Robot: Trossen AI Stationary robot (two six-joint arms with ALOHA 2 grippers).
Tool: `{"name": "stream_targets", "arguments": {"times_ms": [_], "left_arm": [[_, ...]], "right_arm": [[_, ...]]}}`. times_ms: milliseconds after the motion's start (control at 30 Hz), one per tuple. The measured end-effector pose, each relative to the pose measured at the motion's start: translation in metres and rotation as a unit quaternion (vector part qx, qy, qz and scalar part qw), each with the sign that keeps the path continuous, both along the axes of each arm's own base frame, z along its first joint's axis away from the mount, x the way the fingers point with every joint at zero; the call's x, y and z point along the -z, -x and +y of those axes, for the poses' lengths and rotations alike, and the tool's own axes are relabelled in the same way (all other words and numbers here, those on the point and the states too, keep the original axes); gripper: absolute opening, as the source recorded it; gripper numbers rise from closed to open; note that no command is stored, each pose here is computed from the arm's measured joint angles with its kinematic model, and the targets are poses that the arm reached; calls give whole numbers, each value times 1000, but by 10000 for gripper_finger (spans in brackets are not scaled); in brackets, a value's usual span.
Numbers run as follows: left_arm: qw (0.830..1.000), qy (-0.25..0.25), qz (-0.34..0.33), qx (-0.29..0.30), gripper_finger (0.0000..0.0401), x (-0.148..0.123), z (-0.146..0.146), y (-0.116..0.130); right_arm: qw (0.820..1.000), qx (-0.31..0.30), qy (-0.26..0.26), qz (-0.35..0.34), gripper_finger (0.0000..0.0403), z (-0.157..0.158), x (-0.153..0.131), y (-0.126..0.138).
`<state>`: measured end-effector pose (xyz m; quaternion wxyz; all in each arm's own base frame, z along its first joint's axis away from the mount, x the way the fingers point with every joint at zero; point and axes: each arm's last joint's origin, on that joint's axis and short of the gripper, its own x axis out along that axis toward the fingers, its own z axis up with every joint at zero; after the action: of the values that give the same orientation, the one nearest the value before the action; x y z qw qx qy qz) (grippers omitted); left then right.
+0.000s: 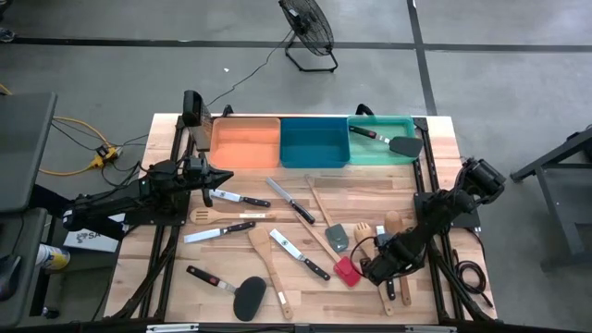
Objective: Pick & Place Kitchen Items
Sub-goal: Put the knife into the blue bin
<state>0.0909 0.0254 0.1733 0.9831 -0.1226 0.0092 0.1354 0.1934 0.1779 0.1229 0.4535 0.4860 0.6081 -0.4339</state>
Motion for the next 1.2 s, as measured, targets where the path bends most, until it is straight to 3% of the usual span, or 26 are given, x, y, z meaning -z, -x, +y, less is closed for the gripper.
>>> {"name": "stream_targets", "arguments": {"times_ms": [567, 733, 967, 1200], "left_arm": [[1000, 0, 0, 0, 0, 0, 0, 0], [1000, 0, 0, 0, 0, 0, 0, 0], [1000, 0, 0, 0, 0, 0, 0, 0], [1000, 0, 0, 0, 0, 0, 0, 0]], "right_arm": [[992, -27, 84, -90, 56, -36, -51, 13], [975, -60, 142, -158, 56, -63, -65, 1], [951, -146, 175, -207, 56, -116, -74, -29], [915, -216, 200, -275, 56, -176, -79, -56]]}}
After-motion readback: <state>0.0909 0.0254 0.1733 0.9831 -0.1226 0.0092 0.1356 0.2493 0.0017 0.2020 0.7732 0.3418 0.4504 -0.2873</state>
